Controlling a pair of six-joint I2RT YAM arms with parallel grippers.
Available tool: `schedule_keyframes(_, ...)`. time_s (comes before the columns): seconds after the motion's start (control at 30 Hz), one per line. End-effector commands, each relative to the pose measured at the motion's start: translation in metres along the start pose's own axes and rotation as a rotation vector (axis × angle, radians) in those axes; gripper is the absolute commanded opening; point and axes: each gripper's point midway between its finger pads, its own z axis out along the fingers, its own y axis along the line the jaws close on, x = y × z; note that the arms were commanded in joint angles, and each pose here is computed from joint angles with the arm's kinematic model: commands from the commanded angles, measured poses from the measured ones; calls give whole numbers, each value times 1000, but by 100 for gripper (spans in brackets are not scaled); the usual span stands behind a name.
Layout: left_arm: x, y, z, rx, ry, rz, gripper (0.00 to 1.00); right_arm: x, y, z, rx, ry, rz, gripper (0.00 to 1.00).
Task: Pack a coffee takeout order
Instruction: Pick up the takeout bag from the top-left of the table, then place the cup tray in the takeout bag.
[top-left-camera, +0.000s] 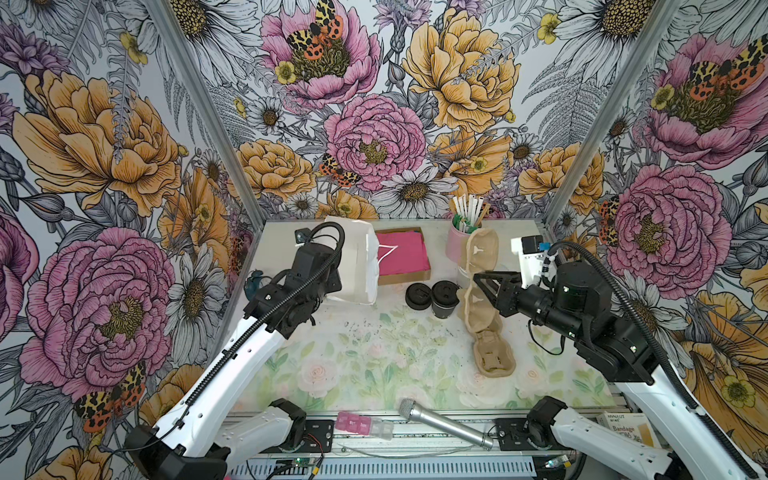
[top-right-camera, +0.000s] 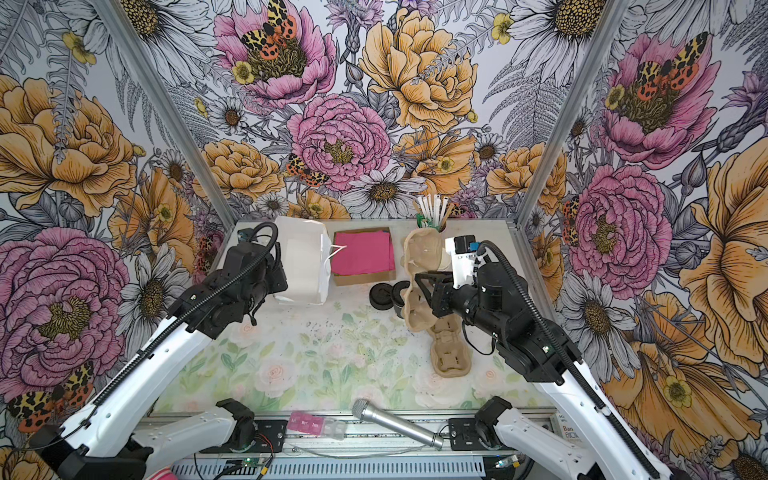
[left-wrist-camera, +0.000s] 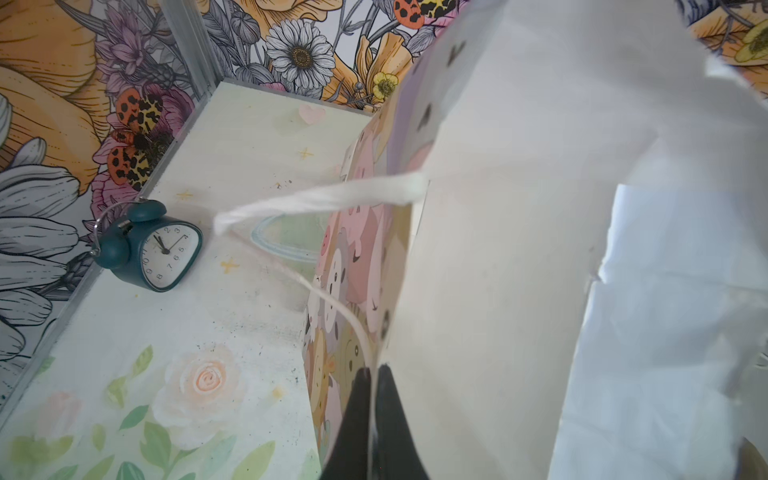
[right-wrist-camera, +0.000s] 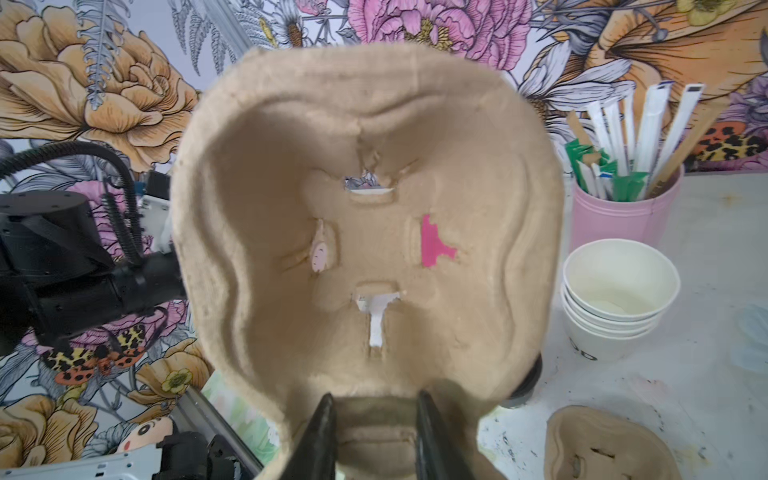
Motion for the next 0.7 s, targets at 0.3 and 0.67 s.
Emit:
schedule_keyframes(0.3,23,-27,-16,71,-207,-121,0,-25,156,26,-271,-103,-50,12)
schedule_keyframes(0.67,43,-42,-16,181,-197,-180,0,-26,152,70,-142,-236,99,11)
